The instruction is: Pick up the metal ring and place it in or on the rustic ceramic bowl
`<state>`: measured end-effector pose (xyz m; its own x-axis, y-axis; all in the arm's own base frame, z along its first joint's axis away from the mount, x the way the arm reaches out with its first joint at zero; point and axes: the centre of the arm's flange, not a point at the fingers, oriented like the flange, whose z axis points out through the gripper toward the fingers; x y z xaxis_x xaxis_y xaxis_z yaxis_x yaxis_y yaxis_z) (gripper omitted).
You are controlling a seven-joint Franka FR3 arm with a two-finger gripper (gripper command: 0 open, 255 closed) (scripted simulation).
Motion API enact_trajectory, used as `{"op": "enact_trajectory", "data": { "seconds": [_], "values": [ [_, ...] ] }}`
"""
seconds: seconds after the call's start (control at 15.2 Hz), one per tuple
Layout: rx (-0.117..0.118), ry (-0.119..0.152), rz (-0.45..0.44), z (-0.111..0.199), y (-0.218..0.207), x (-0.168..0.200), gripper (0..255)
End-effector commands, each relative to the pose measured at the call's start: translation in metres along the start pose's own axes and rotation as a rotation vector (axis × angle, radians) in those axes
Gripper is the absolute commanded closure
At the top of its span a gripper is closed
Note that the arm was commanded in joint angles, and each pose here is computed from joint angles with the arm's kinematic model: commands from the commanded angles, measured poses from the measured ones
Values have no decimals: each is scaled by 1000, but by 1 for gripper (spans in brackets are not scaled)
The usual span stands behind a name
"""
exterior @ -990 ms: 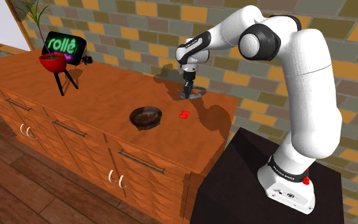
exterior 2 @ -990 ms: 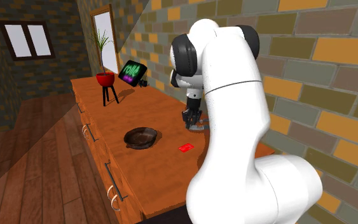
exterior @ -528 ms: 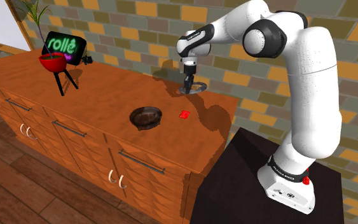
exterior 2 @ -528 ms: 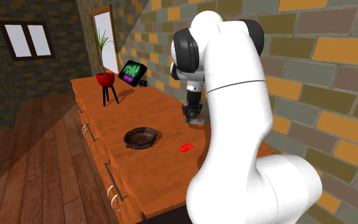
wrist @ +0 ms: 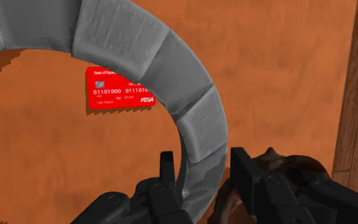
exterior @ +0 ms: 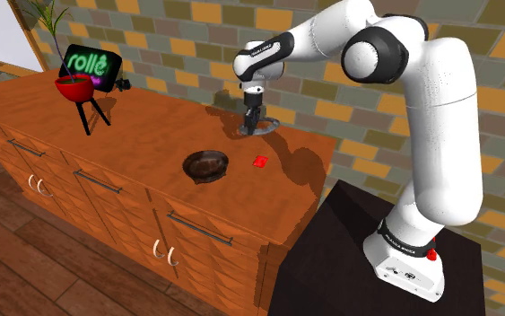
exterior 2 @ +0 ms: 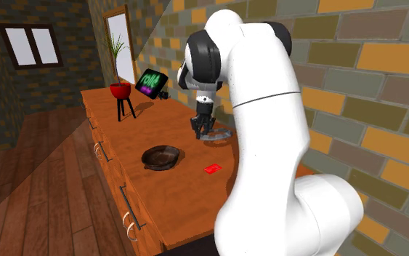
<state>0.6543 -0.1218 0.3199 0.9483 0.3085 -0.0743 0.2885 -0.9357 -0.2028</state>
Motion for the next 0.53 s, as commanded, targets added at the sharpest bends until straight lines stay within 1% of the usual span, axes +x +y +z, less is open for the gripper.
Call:
{"op": "enact_trajectory", "data": {
  "seconds": [0.0,0.46],
  "values": [
    [0,0,1,6,-22,10,255],
    [0,0,1,17,-100,59,255]
  ]
}}
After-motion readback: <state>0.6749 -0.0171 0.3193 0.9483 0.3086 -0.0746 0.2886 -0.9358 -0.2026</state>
